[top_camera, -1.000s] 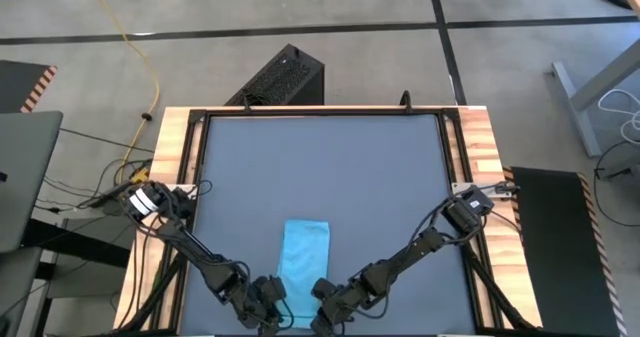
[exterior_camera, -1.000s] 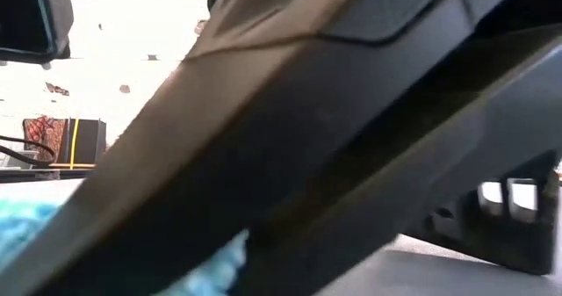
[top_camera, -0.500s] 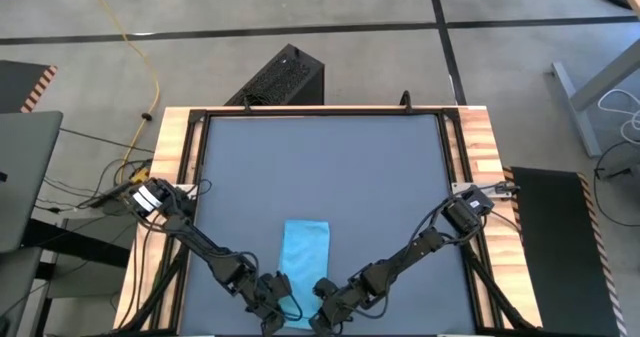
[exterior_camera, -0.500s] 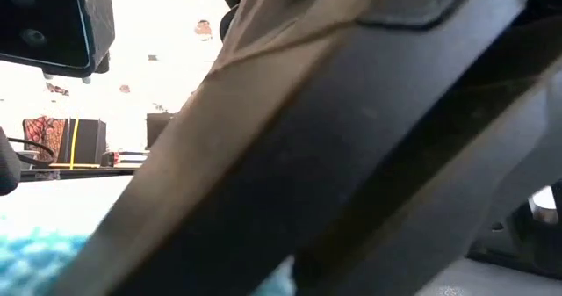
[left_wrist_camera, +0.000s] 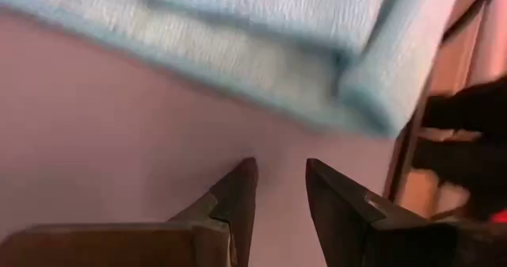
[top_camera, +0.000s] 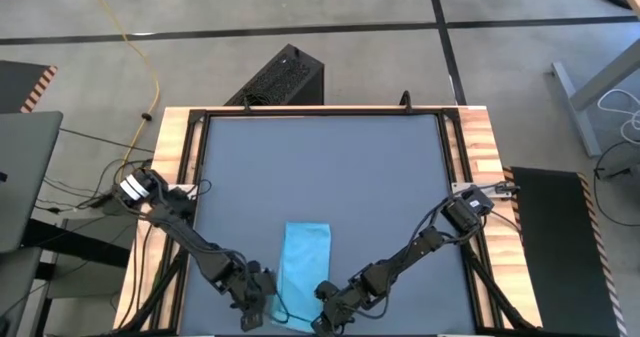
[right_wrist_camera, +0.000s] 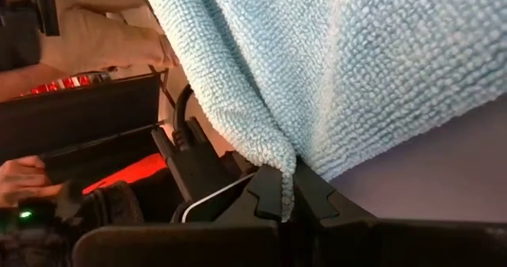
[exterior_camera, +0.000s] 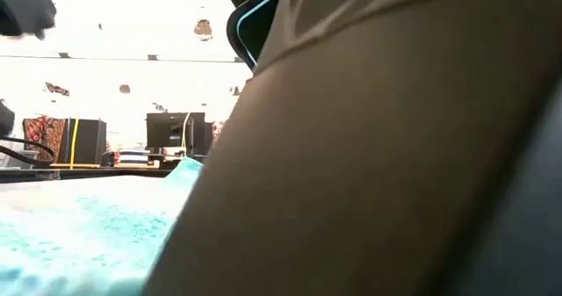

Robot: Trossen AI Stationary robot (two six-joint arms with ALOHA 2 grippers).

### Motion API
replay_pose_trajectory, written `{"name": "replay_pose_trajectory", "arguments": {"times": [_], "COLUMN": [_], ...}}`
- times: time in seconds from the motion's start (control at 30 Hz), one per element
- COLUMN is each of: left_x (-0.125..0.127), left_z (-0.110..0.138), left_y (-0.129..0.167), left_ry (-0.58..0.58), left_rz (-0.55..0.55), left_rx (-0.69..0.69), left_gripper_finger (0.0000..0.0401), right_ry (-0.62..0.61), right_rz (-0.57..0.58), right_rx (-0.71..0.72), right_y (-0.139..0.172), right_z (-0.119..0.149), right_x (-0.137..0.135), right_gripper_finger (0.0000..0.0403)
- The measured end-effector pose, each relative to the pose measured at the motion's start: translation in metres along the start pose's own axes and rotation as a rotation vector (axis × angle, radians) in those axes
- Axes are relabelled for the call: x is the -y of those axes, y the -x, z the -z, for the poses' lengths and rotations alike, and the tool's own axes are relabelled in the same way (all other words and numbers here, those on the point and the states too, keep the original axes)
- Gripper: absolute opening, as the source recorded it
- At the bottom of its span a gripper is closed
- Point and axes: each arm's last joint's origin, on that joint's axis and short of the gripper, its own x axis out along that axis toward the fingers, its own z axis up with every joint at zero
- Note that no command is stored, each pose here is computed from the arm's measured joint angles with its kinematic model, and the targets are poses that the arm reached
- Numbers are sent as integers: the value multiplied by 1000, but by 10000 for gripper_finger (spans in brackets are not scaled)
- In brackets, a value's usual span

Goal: Roll towel
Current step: Roll the blue towel

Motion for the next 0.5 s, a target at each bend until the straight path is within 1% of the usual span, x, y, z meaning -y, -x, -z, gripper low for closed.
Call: {"name": "replay_pose_trajectory", "arguments": {"times": [0.03, 0.1, 0.2, 0.3, 0.37, 0.43, 0.5], "left_x": [2, 10, 22, 34, 41, 42, 38], "left_z": [3, 6, 12, 17, 16, 14, 9], "left_y": [3, 9, 19, 22, 23, 19, 11], "left_ry": [-29, -91, -201, -374, -472, -528, -549], "left_rz": [-1, 8, -13, -45, -52, -57, -56], "left_rx": [9, 72, 216, 395, 483, 505, 473], "left_gripper_finger": [105, 105, 105, 105, 105, 105, 105], "right_ry": [2, 2, 6, 21, 31, 37, 44], "right_rz": [0, 1, 2, 5, 6, 6, 5], "right_rx": [0, 1, 6, 17, 29, 38, 44], "right_y": [0, 0, 0, 0, 1, 2, 3], "right_z": [0, 0, 0, -4, -11, -18, -25], "right_x": [0, 0, 0, 1, 1, 2, 2], "right_gripper_finger": [25, 24, 23, 25, 25, 24, 24]}}
